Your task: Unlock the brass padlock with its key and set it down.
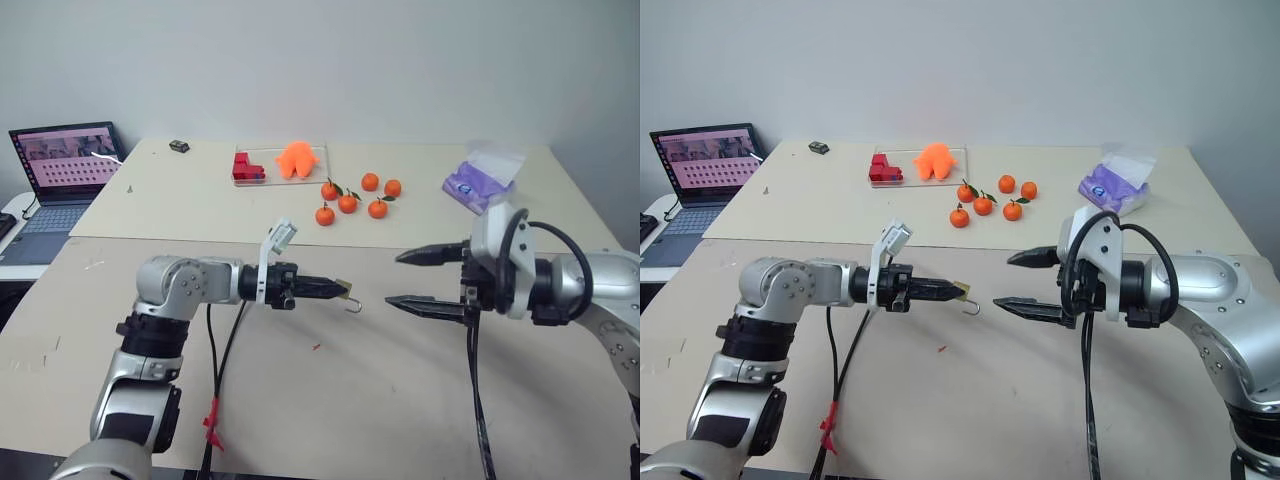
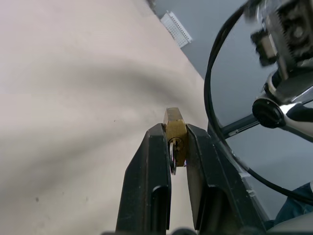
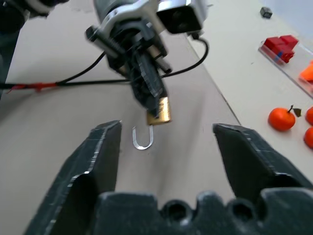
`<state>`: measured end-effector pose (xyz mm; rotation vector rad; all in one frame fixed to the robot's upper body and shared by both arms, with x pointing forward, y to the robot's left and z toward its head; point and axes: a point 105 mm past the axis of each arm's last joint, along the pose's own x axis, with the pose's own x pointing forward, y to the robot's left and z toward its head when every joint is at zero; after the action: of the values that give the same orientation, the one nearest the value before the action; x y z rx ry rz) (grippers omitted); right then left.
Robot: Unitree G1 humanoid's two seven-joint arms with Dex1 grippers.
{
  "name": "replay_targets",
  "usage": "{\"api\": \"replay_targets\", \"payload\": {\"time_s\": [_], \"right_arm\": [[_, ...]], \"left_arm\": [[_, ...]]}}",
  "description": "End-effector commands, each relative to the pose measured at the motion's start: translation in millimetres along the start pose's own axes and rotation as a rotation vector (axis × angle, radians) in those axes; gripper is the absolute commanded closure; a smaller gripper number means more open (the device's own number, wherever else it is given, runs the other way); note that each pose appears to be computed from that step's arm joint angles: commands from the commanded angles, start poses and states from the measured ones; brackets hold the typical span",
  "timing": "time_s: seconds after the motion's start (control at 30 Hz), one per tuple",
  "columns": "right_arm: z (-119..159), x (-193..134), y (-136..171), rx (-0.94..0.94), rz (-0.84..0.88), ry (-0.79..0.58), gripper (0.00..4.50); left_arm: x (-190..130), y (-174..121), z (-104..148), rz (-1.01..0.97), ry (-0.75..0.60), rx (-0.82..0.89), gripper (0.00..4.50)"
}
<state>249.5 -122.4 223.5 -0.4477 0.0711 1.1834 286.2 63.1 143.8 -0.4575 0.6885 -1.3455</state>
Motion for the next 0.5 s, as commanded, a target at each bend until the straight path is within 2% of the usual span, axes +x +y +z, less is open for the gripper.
{"api": "replay_targets", "payload": {"time_s": [0.03, 0.23, 0.5], "right_arm": [[9.7, 2.7, -0.1, -0.016, -0.011, -0.037, 0.11], [12.3, 6.9, -3.9, -0.013, -0.071, -0.055, 0.11], [12.7, 7.5, -3.6, 0.020, -0.114, -0.056, 0.11]], "left_arm": [[1.9, 0.5, 0.1, 0.045, -0.017, -0.026, 4.48], [24.2, 17.8, -25.8, 0.165, 0.046, -0.149, 4.48], [52.5, 22.5, -41.3, 0.217, 0.046, -0.269, 4.48]]}}
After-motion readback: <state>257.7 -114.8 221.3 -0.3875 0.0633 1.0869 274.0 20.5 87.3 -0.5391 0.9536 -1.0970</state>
